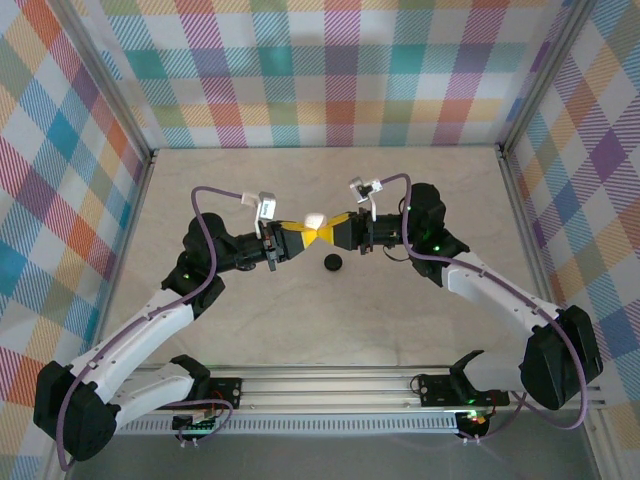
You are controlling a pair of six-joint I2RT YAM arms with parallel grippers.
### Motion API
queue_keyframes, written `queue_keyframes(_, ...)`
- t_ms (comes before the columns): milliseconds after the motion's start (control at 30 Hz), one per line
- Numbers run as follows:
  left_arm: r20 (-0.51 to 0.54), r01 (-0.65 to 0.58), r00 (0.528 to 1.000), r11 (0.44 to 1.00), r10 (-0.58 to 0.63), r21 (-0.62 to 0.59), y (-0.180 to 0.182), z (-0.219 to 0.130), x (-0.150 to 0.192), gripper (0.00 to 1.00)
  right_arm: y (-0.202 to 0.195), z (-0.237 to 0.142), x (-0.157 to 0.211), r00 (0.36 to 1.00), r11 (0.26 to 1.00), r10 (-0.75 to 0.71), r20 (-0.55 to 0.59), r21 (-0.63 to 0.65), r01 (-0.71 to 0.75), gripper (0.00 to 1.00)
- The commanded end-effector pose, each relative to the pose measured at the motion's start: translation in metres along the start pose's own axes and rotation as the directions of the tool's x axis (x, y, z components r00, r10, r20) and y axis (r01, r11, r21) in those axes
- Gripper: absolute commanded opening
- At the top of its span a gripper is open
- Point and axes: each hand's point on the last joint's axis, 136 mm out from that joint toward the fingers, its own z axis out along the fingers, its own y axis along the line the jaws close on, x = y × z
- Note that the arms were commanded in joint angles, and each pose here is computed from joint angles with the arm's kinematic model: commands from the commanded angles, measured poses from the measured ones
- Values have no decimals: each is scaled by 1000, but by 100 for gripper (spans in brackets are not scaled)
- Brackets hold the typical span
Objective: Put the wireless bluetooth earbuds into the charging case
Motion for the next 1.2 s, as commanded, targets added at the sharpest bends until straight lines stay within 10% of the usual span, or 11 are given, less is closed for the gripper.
queue_keyframes(0, 35, -46, 998, 997, 44, 55, -18, -3, -16, 17, 6, 0, -14, 998, 998, -57, 41, 1, 57, 12)
queue_keyframes(267, 36, -44, 998, 999, 44, -7, -7, -4, -13, 59, -2, -2, -13, 997, 998, -43, 64, 41, 40, 5)
queue_keyframes(367, -23, -49, 999, 977, 45, -205, 25, -12, -1, 98, -17, -3, -10, 998, 993, -23, 53, 118, 17, 4)
queue_keyframes(767, -41, -5, 997, 477, -66, -879, 123, -134, 35, 100, -122, 31, 25, 958, 903, 282, -42, 350, -250, 3)
queue_keyframes(1167, -59, 42, 977, 458, -204, -888, 118, -148, 65, 100, -232, 144, 83, 832, 811, 497, -248, 476, -342, 2)
